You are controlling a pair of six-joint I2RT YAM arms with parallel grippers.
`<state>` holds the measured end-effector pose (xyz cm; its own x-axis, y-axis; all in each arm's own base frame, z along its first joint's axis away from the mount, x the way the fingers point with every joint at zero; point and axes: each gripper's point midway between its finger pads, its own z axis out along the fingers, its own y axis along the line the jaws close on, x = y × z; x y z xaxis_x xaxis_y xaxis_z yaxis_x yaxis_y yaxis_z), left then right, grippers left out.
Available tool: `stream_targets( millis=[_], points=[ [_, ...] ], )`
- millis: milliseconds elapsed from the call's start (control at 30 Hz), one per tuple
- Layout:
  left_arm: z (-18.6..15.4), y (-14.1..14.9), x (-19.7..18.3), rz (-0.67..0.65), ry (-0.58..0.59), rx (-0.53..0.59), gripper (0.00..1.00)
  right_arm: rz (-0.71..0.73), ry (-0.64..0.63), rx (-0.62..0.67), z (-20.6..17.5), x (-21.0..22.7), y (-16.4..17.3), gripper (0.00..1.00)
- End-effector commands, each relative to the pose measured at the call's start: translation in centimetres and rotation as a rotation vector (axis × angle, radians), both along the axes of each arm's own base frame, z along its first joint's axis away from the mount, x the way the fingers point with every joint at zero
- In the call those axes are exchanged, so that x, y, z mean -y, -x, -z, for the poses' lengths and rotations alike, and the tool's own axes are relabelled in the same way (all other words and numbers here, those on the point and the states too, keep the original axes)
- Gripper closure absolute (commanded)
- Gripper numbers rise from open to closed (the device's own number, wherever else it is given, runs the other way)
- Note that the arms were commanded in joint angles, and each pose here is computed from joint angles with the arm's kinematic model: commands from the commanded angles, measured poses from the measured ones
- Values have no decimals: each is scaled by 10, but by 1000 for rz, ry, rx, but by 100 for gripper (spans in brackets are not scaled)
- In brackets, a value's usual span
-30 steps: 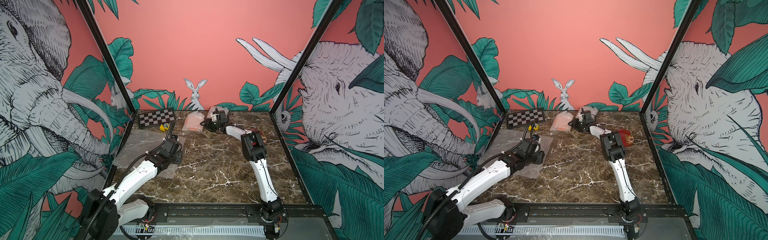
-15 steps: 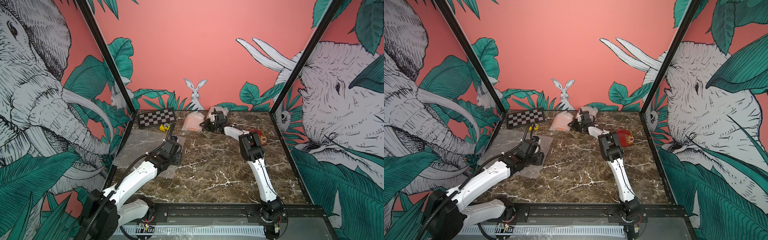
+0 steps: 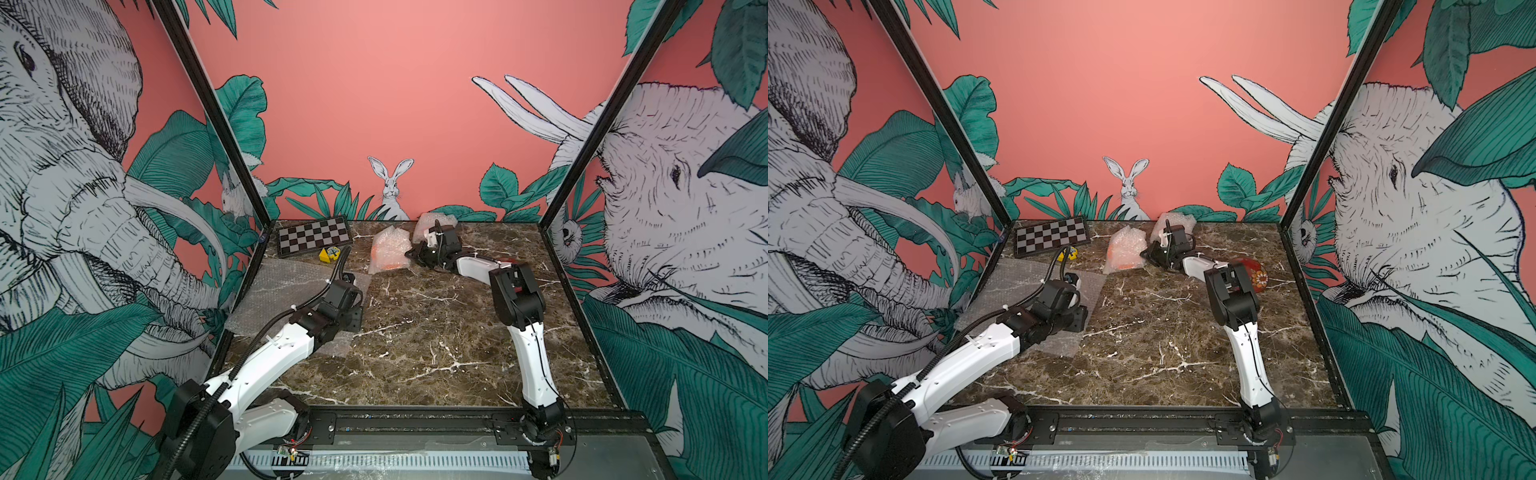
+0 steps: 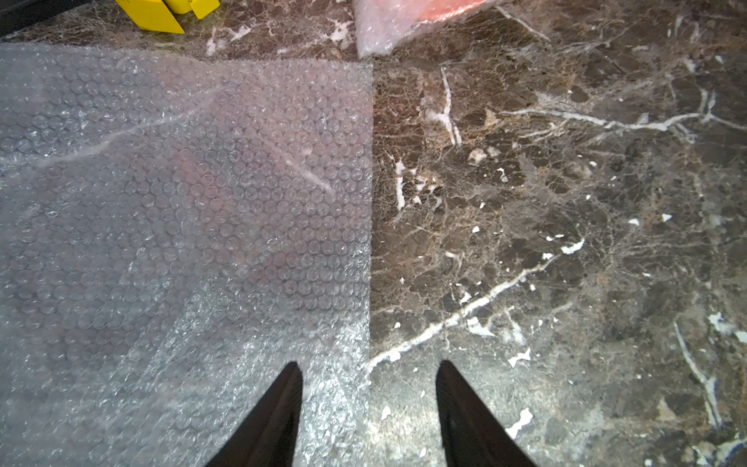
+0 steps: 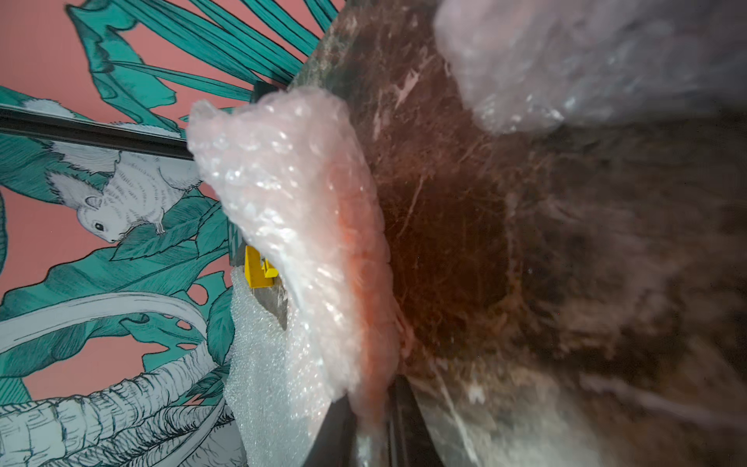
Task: Unpack dinner plates from bubble wrap
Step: Pick up the bubble wrap from the center of the board, then place the bubble wrap at the center of the board.
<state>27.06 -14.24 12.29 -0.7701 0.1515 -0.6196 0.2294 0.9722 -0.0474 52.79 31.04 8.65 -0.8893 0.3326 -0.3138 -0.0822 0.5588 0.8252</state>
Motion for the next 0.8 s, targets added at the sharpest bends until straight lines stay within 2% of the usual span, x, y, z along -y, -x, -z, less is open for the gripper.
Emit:
stream_targets(
  millis=[0, 133, 400, 767],
  points=[
    [2, 0, -1, -12, 11, 3, 43, 7, -52, 142, -56, 18, 2, 84],
    [0, -4, 3, -3, 22, 9, 43, 11, -33, 136, -53, 38, 31, 85],
    [-7, -11, 21, 51, 69, 10, 44, -13, -3, 44, -22, 60, 103, 86],
    [-16, -20, 55, 178, 84, -4, 45, -37, 47, -49, 17, 72, 165, 86]
  ],
)
